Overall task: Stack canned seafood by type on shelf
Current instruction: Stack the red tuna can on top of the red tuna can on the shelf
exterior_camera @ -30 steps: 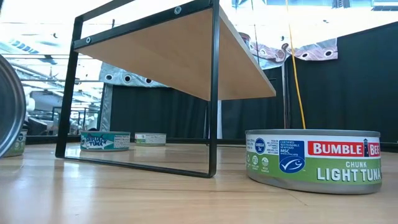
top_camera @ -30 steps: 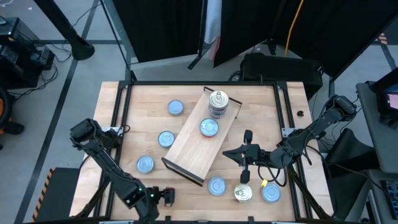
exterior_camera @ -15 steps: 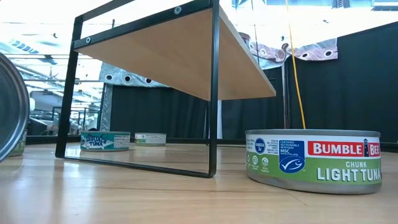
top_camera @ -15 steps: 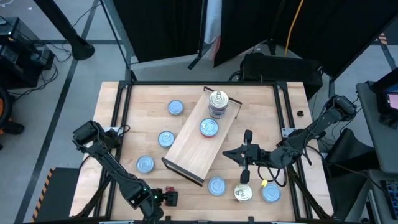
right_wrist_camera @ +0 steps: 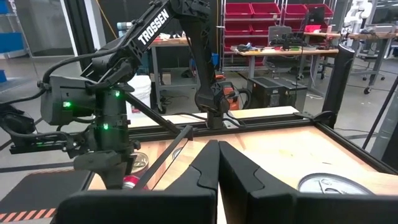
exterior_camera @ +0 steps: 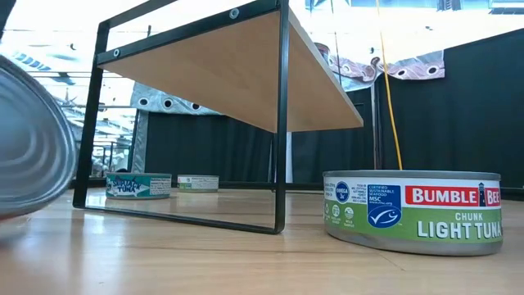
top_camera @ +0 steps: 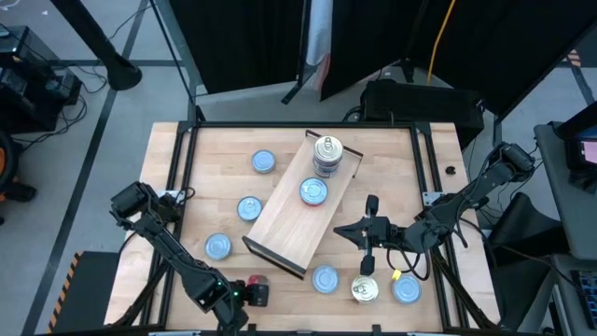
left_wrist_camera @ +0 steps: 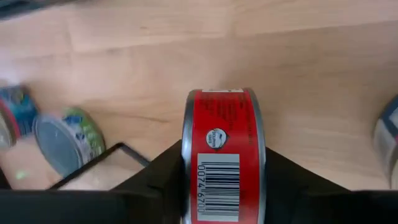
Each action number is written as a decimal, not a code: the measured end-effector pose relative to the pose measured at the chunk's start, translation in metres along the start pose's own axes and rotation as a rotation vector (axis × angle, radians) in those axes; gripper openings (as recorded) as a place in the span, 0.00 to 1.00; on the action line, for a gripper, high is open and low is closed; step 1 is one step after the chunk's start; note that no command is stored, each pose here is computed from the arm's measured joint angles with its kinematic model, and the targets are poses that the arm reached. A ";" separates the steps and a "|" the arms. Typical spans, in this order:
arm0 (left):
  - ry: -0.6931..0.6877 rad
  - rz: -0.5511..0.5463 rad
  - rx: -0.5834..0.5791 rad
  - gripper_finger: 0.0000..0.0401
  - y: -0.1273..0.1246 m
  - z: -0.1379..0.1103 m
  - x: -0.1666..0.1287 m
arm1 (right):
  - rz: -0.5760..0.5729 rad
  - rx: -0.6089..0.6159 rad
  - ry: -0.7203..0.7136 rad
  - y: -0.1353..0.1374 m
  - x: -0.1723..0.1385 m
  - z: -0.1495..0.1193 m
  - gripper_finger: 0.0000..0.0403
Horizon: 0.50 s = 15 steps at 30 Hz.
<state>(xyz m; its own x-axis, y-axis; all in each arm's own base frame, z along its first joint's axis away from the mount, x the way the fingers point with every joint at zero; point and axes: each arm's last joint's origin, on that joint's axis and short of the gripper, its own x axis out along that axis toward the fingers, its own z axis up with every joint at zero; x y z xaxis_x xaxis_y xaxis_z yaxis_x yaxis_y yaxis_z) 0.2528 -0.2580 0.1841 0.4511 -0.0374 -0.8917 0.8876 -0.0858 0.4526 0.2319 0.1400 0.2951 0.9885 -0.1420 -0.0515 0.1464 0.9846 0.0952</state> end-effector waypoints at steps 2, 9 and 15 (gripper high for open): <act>0.036 0.013 -0.035 0.36 0.002 -0.001 -0.003 | 0.000 0.000 0.000 0.000 0.000 0.000 0.00; 0.016 0.079 -0.246 0.36 0.028 0.012 -0.037 | 0.000 -0.035 0.000 0.000 0.000 0.000 0.00; -0.182 0.255 -0.463 0.36 0.065 0.016 -0.112 | 0.002 -0.133 -0.024 -0.001 -0.002 0.005 0.00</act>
<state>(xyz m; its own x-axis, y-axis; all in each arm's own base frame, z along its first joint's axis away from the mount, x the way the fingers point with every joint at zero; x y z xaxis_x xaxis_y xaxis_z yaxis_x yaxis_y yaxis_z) 0.2587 -0.2752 0.3131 0.6699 -0.1744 -0.7217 0.7194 0.3931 0.5727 0.2301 0.1388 0.2998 0.9897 -0.1406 -0.0271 0.1396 0.9895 -0.0370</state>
